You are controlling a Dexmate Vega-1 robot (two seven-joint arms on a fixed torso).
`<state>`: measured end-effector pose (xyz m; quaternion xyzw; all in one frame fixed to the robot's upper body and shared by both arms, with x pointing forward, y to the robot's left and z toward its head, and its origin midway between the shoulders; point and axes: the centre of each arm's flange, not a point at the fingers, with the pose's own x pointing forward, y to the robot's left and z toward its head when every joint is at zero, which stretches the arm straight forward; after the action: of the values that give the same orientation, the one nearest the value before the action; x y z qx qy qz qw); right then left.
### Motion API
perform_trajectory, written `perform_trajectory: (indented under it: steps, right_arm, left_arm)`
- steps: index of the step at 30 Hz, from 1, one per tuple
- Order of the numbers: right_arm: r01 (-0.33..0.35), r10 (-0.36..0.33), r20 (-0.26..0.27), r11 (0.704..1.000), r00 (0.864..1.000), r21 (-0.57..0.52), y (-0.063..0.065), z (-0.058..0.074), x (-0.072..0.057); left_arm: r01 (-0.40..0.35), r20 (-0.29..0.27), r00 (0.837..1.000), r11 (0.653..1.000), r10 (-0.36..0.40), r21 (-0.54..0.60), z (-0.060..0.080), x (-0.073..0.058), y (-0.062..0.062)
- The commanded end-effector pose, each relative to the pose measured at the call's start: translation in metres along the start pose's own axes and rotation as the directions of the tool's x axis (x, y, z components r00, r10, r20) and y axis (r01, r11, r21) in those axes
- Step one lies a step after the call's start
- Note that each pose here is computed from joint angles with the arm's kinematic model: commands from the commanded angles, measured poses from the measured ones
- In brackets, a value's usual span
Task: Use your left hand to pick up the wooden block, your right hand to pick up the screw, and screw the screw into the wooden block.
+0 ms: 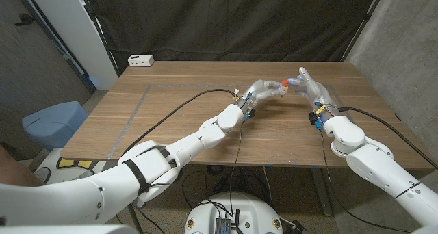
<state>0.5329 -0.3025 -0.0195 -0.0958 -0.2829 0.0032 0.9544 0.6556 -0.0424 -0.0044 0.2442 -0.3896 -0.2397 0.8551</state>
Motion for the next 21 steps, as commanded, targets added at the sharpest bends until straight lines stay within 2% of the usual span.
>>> perform_trajectory:
  steps: [1, 21]
  right_arm:
    - [-0.03, 0.03, 0.01, 1.0, 1.0, 0.004, 0.004, 0.0008, 0.0064]
    - [-0.026, 0.026, 0.004, 1.0, 1.0, 0.0, 0.0067, 0.0005, 0.008]
  left_arm:
    - [0.0, -0.004, 1.0, 1.0, 0.0, 0.0, -0.0009, -0.0006, 0.0005]
    - [-0.002, -0.008, 1.0, 1.0, 0.002, -0.004, -0.0031, -0.0004, 0.0019]
